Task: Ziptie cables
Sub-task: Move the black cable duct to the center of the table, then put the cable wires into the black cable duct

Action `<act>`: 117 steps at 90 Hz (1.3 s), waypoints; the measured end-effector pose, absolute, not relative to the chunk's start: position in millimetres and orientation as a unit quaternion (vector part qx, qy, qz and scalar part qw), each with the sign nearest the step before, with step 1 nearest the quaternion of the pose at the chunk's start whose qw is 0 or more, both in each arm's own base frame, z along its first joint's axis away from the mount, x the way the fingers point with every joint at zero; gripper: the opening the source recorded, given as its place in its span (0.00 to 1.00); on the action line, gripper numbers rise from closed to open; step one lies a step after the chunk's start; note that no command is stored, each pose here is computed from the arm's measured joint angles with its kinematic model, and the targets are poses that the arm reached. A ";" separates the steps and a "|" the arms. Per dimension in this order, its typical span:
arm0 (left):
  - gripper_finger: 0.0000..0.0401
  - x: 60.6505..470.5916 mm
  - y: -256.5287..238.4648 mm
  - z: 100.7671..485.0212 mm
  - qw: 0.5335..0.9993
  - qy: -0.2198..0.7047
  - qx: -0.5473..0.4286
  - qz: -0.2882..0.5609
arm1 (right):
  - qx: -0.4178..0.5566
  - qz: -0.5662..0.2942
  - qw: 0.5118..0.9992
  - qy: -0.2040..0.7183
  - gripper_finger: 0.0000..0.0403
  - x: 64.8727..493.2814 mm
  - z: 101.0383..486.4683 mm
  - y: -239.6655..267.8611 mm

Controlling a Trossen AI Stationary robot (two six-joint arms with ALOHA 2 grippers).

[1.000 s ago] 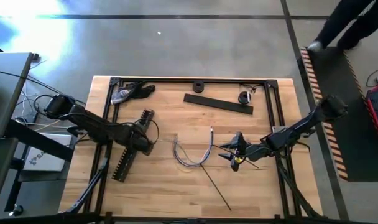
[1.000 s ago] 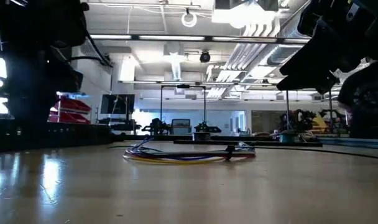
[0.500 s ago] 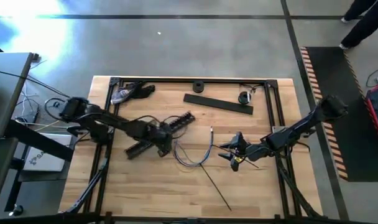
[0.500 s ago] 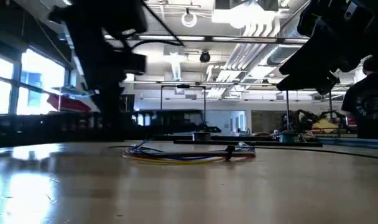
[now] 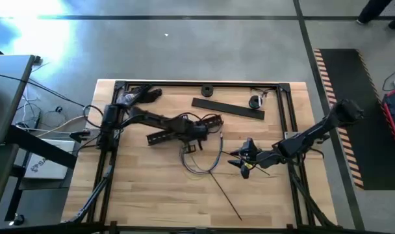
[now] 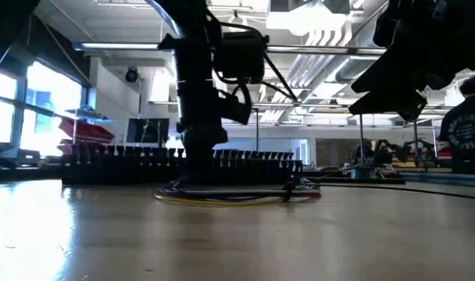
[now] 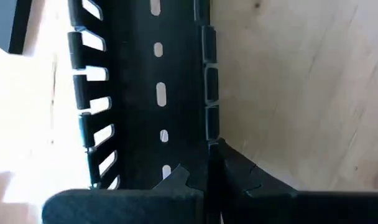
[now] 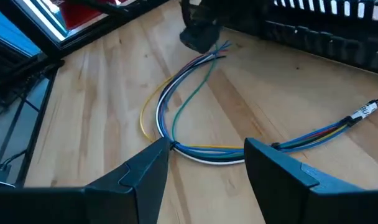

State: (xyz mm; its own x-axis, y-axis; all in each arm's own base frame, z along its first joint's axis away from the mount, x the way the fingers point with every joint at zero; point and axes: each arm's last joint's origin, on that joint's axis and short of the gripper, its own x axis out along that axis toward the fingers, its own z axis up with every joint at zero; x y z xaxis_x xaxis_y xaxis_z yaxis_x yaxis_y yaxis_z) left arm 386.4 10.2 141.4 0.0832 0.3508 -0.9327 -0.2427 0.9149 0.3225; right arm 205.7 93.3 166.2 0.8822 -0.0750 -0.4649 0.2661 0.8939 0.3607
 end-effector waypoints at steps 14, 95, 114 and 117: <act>0.00 398.1 -21.1 143.1 0.752 0.641 0.043 0.148 | 0.212 -0.090 0.947 0.225 0.48 205.7 166.3 93.4; 0.30 403.6 -77.3 240.3 0.799 0.589 0.047 0.113 | -0.113 0.127 0.907 0.386 0.48 230.7 184.0 117.0; 0.27 384.0 -114.8 245.7 0.790 0.600 0.052 0.119 | -0.246 0.177 0.830 0.467 0.48 252.3 163.9 102.7; 0.26 381.2 -121.4 245.1 0.788 0.602 0.047 0.117 | -0.255 0.189 0.820 0.477 0.48 255.9 160.8 99.7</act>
State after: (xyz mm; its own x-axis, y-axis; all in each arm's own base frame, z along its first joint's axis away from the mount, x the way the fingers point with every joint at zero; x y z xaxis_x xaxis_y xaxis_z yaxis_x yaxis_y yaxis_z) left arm 381.2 -121.4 245.1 0.2472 0.2408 -0.9386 -0.1269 0.9683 0.2150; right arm 255.9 99.7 160.8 0.4731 0.0662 -0.8785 -0.5524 0.7991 -0.2372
